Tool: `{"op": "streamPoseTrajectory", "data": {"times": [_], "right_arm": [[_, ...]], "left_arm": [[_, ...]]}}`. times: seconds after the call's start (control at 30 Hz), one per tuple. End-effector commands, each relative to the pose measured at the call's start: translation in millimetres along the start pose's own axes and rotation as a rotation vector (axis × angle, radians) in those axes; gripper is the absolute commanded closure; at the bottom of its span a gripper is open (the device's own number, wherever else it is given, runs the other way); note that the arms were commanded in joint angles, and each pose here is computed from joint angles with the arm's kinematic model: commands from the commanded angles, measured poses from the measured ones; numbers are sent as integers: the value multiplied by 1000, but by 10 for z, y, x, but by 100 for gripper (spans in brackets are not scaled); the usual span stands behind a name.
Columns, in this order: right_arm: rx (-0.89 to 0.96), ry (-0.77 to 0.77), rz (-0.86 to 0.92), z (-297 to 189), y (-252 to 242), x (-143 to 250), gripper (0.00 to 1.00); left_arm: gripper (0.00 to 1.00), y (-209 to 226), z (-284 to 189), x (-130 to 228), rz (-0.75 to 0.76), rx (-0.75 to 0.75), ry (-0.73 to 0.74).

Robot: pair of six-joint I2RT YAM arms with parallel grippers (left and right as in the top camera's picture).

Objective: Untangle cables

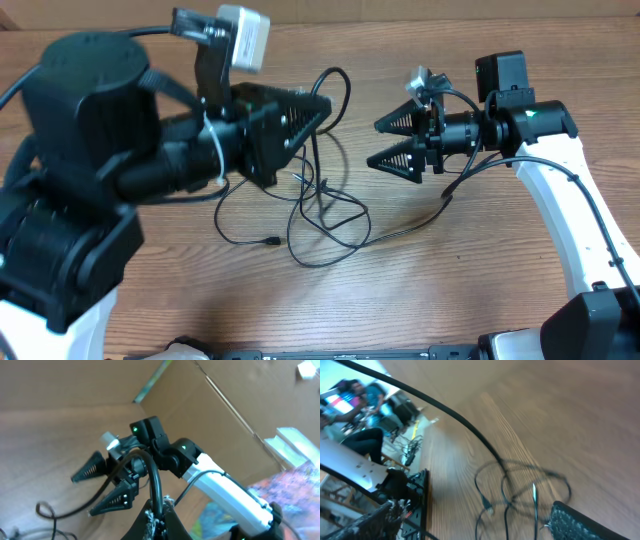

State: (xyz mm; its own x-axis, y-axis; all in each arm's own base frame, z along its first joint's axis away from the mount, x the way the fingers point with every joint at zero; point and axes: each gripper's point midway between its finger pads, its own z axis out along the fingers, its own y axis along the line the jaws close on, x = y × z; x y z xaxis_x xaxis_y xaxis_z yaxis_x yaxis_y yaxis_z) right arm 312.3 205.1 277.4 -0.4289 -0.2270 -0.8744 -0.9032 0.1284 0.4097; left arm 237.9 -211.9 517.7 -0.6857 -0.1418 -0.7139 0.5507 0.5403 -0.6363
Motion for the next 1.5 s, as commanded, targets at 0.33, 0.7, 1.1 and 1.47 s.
{"op": "streamPoseTrajectory", "data": {"times": [0.33,0.7,1.1,1.47], "right_arm": [[-212,-179,-361,27,463,-410,0],[-313,-175,-451,303,696,-545,0],[-442,-140,-306,396,989,-762,0],[-518,-120,-341,520,1335,-768,0]], "left_arm": [[96,-270,-225,-188,-351,244,50],[96,-459,-104,-176,-487,434,257],[96,-267,-47,-359,-469,452,240],[96,160,22,-548,-538,413,214]]}}
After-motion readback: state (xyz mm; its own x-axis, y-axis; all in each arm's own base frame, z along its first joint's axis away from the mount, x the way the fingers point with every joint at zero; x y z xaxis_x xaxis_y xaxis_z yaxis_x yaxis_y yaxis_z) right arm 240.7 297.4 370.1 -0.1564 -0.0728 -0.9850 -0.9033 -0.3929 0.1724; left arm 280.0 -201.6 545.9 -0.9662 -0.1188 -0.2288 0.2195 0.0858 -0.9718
